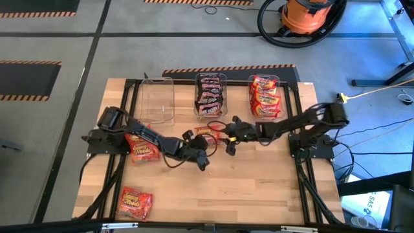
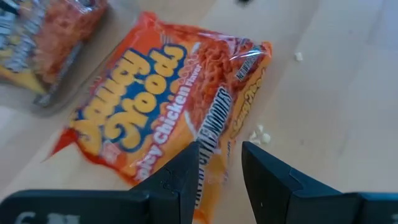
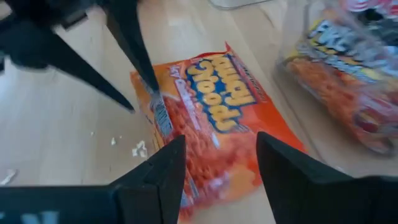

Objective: Sort Maruchan noodles
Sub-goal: Put the orange noodle pack into the left transparent bin

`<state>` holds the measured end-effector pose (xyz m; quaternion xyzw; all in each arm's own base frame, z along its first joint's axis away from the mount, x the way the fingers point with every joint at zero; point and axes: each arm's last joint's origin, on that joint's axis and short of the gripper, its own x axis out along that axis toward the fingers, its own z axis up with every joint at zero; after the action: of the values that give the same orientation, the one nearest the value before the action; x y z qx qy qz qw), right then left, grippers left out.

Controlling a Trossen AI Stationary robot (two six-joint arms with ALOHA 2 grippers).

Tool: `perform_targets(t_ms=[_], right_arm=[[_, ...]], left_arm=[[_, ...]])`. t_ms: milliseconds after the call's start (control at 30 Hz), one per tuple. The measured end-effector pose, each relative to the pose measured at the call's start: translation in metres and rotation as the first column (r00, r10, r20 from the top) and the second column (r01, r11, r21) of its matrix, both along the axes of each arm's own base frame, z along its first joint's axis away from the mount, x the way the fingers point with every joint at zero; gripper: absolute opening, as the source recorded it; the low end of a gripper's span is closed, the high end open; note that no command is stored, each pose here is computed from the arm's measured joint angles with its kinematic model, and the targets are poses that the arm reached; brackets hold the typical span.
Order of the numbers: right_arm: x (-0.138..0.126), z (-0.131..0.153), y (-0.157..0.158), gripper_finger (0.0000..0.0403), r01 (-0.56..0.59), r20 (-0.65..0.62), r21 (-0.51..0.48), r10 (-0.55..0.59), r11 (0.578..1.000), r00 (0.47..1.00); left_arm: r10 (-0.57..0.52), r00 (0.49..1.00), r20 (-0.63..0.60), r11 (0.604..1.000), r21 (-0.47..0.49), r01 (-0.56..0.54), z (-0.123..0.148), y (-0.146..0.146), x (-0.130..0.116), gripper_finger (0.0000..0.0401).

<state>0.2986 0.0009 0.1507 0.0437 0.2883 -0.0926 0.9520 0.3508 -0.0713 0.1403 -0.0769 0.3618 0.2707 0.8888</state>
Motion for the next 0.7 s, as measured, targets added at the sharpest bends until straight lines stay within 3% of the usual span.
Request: perform_targets(t_ms=[167,433,600,700], right_arm=[[0.006,-0.023,0.001,0.0163,-0.009,-0.048,0.005,0.009,1.0,0.999],[0.005,-0.035,0.028,0.014,-0.202,-0.094,0.108,0.213,0.973,0.973],[0.002,-0.033,0.059,0.0131,-0.35,-0.062,0.209,0.369,0.913,0.927],[0.0,-0.029,0.073,0.0134,-0.366,-0.023,0.284,0.388,0.886,0.921]], left_arm=[[-0.006,1.0,-0.013,1.0,-0.004,0.006,-0.007,-0.001,0.002,0.0115],[-0.08,0.997,-0.02,0.997,-0.002,0.08,-0.006,-0.019,-0.002,0.0115],[-0.108,0.994,-0.029,0.994,0.003,0.108,-0.007,-0.029,-0.006,0.0115],[-0.113,0.993,-0.029,0.994,-0.001,0.113,-0.007,-0.034,-0.008,0.0115]])
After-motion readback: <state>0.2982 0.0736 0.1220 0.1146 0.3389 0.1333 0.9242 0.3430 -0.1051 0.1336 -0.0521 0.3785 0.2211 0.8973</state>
